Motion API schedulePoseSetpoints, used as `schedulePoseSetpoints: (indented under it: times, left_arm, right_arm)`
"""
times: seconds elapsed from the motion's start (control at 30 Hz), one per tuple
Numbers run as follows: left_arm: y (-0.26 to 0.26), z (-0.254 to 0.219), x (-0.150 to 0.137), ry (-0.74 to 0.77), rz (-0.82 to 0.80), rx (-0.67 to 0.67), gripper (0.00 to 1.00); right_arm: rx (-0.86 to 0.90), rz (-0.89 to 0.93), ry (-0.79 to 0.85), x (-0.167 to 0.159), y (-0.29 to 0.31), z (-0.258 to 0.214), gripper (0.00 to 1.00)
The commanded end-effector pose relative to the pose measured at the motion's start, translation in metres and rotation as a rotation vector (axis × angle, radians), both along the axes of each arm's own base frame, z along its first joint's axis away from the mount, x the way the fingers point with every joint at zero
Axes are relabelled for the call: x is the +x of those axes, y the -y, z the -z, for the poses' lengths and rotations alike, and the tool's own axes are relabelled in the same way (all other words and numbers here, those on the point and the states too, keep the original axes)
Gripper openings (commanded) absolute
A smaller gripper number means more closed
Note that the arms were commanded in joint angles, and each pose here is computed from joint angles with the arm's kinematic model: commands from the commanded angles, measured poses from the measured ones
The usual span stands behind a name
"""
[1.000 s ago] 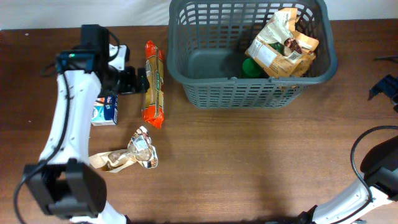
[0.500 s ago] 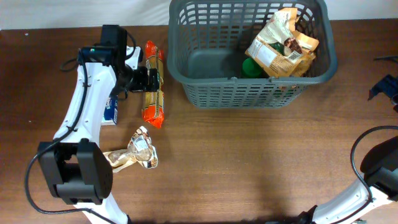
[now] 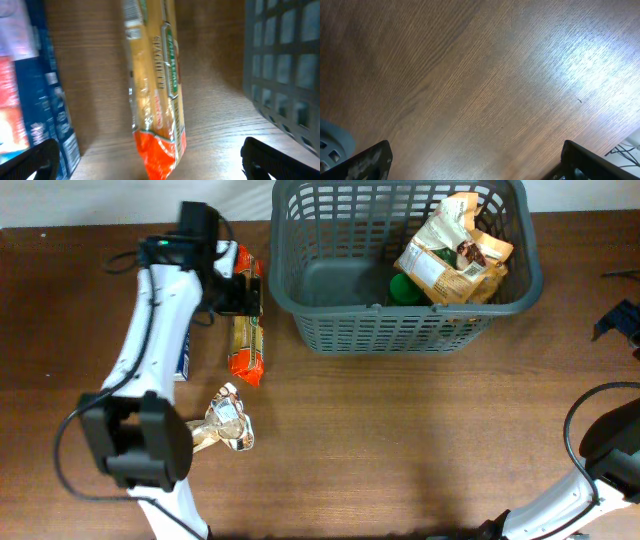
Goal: Pack container
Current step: 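Move the left gripper over the red-ended spaghetti package, then close the left gripper on the spaghetti package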
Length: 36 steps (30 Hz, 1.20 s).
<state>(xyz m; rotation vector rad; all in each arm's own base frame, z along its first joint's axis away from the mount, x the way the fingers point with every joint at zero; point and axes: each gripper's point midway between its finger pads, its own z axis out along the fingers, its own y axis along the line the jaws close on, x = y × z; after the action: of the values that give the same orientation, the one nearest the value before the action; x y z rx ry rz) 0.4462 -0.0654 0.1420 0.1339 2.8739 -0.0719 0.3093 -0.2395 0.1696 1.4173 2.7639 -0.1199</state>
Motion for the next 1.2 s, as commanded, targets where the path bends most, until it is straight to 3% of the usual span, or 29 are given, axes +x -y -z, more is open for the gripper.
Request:
schedulePoseSetpoints:
  times: [0.0,0.23,0.77,1.17]
  left_arm:
    - [-0.005,0.01,0.007,0.003,0.018,0.129,0.99]
    - [-0.004,0.007,0.018,0.051,0.015,0.136,0.99]
    - [0.025,0.005,0.034,0.103,0.011,-0.029,0.99]
    - [0.018,0.057,0.034,-0.003,-0.049,0.011,0.99]
  right_arm:
    - [-0.006,0.014,-0.005,-0.002,0.001,0.0,0.99]
    - [-0.006,0.013,-0.005,-0.002,0.001,0.0,0.99]
    - [-0.006,0.013,-0.005,-0.002,0.001,0.0,1.0]
    - [-0.006,0.014,-0.005,-0.002,0.001,0.0,0.99]
